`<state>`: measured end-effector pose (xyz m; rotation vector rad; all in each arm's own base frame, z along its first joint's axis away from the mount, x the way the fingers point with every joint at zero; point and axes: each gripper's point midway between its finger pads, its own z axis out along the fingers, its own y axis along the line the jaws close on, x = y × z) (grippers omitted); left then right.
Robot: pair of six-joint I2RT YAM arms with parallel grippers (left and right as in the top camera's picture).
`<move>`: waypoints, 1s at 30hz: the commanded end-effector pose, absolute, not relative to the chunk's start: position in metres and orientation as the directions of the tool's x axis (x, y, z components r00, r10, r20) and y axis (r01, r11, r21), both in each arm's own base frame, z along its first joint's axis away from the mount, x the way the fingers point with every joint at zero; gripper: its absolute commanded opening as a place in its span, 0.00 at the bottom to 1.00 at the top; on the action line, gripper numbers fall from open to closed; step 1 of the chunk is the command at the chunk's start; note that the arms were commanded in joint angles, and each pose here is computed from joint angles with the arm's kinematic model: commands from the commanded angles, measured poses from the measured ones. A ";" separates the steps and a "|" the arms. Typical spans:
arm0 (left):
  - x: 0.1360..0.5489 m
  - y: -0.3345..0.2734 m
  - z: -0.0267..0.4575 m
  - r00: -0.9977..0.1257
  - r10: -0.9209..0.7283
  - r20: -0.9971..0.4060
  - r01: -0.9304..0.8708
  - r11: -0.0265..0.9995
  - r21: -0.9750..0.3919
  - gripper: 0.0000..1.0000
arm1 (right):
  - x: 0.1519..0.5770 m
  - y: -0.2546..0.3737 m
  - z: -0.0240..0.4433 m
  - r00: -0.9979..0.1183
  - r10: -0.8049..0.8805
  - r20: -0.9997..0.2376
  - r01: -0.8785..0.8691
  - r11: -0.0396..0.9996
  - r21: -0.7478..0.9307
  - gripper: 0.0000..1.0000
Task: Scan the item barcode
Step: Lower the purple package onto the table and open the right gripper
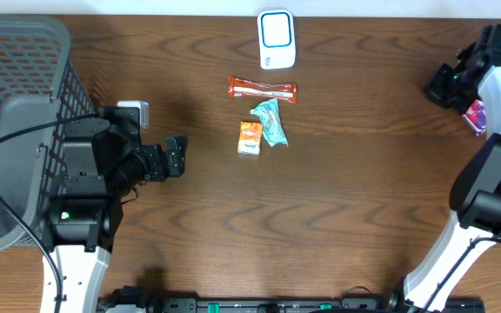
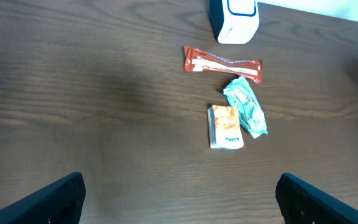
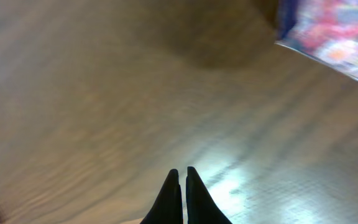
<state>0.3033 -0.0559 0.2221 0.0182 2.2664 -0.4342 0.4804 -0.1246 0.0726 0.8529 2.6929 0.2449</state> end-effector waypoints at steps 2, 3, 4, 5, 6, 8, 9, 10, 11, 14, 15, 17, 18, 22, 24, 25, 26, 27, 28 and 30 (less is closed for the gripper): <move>0.303 -0.056 0.219 -0.675 -0.116 -0.728 0.159 0.941 -0.298 0.97 | 0.468 -0.146 0.075 -0.780 0.551 -0.296 0.563 0.825 0.049 0.01; 0.303 -0.056 0.219 -0.675 -0.116 -0.728 0.159 0.941 -0.298 0.97 | 0.467 -0.146 0.072 -0.782 0.551 -0.290 0.564 0.825 0.047 0.01; 0.303 -0.056 0.219 -0.675 -0.116 -0.728 0.159 0.941 -0.298 0.97 | 0.465 -0.145 0.069 -0.784 0.552 -0.284 0.564 0.825 0.044 0.01; 0.303 -0.056 0.219 -0.675 -0.116 -0.728 0.159 0.941 -0.298 0.97 | 0.464 -0.145 0.066 -0.786 0.552 -0.279 0.564 0.825 0.043 0.01; 0.303 -0.056 0.219 -0.675 -0.116 -0.728 0.159 0.941 -0.298 0.97 | 0.463 -0.145 0.063 -0.786 0.552 -0.277 0.564 0.824 0.042 0.01; 0.303 -0.056 0.219 -0.675 -0.116 -0.728 0.159 0.941 -0.298 0.97 | 0.462 -0.148 0.057 -0.783 0.553 -0.284 0.569 0.822 0.031 0.01; 0.303 -0.056 0.219 -0.675 -0.116 -0.728 0.159 0.941 -0.298 0.97 | 0.462 -0.151 0.055 -0.780 0.552 -0.295 0.573 0.819 0.016 0.01; 0.303 -0.056 0.219 -0.675 -0.116 -0.728 0.159 0.941 -0.298 0.97 | 0.461 -0.156 0.052 -0.776 0.550 -0.307 0.580 0.815 -0.006 0.01; 0.303 -0.056 0.219 -0.675 -0.116 -0.728 0.159 0.941 -0.298 0.97 | 0.461 -0.160 0.049 -0.773 0.549 -0.320 0.586 0.810 -0.024 0.01; 0.303 -0.056 0.219 -0.675 -0.116 -0.728 0.159 0.941 -0.298 0.97 | 0.460 -0.172 0.041 -0.757 0.548 -0.357 0.603 0.795 -0.059 0.02; 0.303 -0.056 0.219 -0.675 -0.116 -0.728 0.159 0.941 -0.298 0.97 | 0.461 -0.176 0.039 -0.749 0.548 -0.374 0.610 0.790 -0.065 0.02; 0.303 -0.056 0.219 -0.675 -0.116 -0.728 0.159 0.941 -0.298 0.97 | 0.463 -0.186 0.036 -0.730 0.548 -0.410 0.625 0.777 -0.075 0.03; 0.303 -0.056 0.219 -0.675 -0.116 -0.728 0.159 0.941 -0.298 0.97 | 0.464 -0.192 0.035 -0.718 0.548 -0.430 0.636 0.768 -0.083 0.03; 0.303 -0.056 0.219 -0.675 -0.116 -0.728 0.159 0.941 -0.298 0.97 | 0.465 -0.213 0.037 -0.679 0.559 -0.477 0.669 0.738 -0.086 0.01; 0.303 -0.056 0.219 -0.675 -0.116 -0.728 0.159 0.941 -0.298 0.97 | 0.469 -0.222 0.039 -0.655 0.563 -0.503 0.681 0.729 -0.071 0.01; 0.303 -0.056 0.219 -0.675 -0.116 -0.728 0.159 0.941 -0.298 0.97 | 0.472 -0.228 0.042 -0.638 0.564 -0.524 0.689 0.722 -0.061 0.01; 0.303 -0.056 0.219 -0.675 -0.116 -0.728 0.159 0.941 -0.298 0.97 | 0.475 -0.232 0.045 -0.625 0.564 -0.539 0.694 0.718 -0.054 0.01; 0.303 -0.056 0.219 -0.675 -0.116 -0.728 0.159 0.941 -0.298 0.97 | 0.478 -0.236 0.047 -0.610 0.563 -0.557 0.699 0.714 -0.044 0.01; 0.303 -0.056 0.219 -0.675 -0.116 -0.728 0.159 0.941 -0.298 0.97 | 0.481 -0.239 0.050 -0.598 0.562 -0.571 0.701 0.712 -0.033 0.01; 0.303 -0.056 0.219 -0.675 -0.116 -0.728 0.159 0.941 -0.298 0.97 | 0.491 -0.241 0.055 -0.578 0.554 -0.599 0.687 0.726 0.009 0.02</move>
